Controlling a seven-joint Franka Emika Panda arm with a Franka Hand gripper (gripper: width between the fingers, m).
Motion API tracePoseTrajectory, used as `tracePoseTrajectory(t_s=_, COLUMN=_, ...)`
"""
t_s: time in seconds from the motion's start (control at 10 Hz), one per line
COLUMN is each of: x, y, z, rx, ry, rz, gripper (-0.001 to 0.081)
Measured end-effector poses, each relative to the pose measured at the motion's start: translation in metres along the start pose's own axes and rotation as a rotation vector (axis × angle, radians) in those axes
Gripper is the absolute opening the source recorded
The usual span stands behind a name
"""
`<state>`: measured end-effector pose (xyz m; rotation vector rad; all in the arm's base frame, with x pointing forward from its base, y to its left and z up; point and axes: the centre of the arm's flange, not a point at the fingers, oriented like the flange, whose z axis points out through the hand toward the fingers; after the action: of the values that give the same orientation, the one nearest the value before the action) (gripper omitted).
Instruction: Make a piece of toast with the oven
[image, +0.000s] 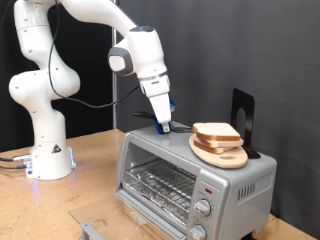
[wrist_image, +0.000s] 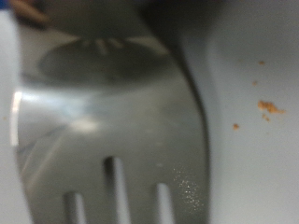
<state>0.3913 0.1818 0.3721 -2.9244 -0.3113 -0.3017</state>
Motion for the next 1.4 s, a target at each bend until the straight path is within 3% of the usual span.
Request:
tracePoseTrajectory(t_s=0.1, x=-0.0002, y=-0.0004, z=0.0002, rx=-0.001, ry=0.000, rz=0.002, gripper=0.0493)
tracePoseTrajectory(t_s=0.2, x=-0.0003, y=-0.0009, z=0.0004, rx=-0.001, ry=-0.001, rz=0.003, gripper=0.0699)
tracePoseTrajectory(t_s=0.3, x=-0.0005, y=-0.0015, z=0.0005, rx=-0.001, ry=-0.001, rz=0.004, gripper=0.0774)
tracePoseTrajectory(t_s=1.4, x=-0.0022, y=-0.0024, z=-0.0064, rx=0.008, ry=0.000, rz=-0.003, gripper=0.0808)
